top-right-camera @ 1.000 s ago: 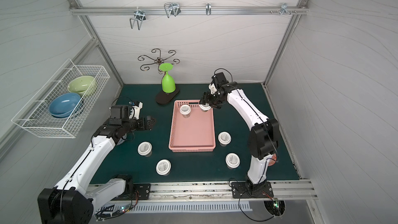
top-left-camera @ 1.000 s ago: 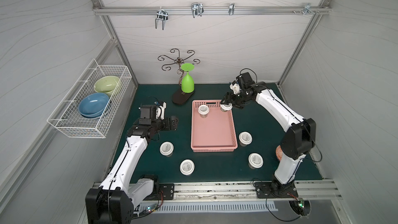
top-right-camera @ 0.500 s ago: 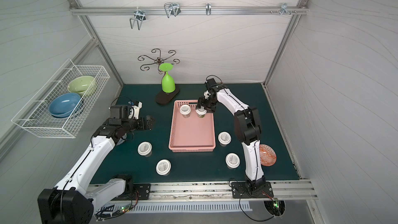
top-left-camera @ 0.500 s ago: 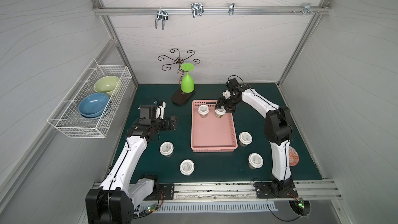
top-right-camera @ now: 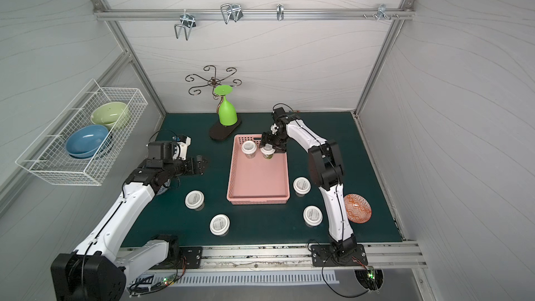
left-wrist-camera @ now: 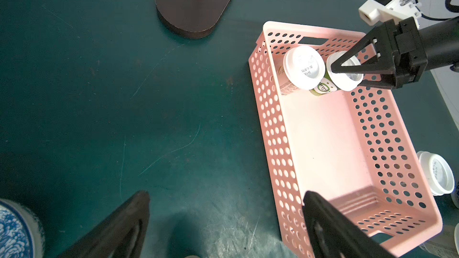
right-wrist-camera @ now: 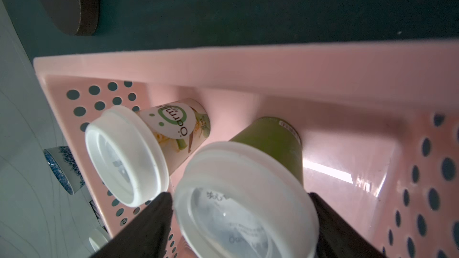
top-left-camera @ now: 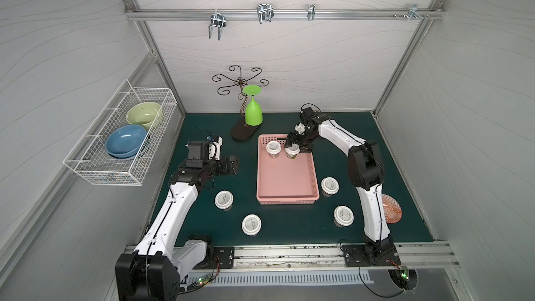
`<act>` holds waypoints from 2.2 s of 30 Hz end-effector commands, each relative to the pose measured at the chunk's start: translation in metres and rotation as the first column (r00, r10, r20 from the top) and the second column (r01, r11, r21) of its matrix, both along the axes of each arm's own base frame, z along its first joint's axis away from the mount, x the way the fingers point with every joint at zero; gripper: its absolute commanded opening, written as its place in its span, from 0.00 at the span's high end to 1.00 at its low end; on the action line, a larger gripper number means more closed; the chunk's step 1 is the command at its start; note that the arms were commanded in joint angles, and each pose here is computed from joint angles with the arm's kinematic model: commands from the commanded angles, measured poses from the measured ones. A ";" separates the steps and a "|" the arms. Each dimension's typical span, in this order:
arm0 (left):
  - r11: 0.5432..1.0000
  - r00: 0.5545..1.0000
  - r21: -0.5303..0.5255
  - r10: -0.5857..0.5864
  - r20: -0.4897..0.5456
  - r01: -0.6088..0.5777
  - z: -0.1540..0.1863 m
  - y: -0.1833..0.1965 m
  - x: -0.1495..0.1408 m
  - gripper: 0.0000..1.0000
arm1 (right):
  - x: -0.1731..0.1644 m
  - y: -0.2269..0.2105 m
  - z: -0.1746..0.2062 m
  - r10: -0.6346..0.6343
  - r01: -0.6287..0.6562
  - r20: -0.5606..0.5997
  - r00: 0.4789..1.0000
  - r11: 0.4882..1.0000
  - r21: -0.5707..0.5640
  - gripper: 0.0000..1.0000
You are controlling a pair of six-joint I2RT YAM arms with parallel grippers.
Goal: Put the yogurt in the basket
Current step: Place the yogurt in the basket, then pick up the yogurt from the center of the board.
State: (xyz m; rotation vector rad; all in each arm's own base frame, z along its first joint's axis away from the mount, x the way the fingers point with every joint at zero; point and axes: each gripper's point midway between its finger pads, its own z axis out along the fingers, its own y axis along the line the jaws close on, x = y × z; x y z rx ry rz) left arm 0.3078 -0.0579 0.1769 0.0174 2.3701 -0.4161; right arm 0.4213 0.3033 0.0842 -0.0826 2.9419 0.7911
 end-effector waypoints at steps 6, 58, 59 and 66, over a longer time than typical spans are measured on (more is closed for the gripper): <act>0.999 0.996 0.038 -0.004 0.094 0.000 0.025 0.005 0.010 0.01 | -0.011 -0.008 0.062 0.008 -0.010 0.094 0.996 1.000 0.019 0.07; 0.873 0.772 0.095 -0.366 -0.520 0.478 -0.041 0.021 -0.114 0.01 | -0.129 -0.207 0.177 0.030 0.190 0.750 0.660 0.960 -0.206 0.01; 0.876 0.770 0.094 -0.360 -0.526 0.474 -0.043 0.023 -0.113 0.01 | -0.131 -0.207 0.177 0.051 0.189 0.759 0.649 0.956 -0.226 0.01; 0.885 0.771 0.081 -0.350 -0.532 0.458 -0.051 0.029 -0.110 0.01 | -0.142 -0.207 0.177 0.089 0.189 0.803 0.589 0.951 -0.244 0.01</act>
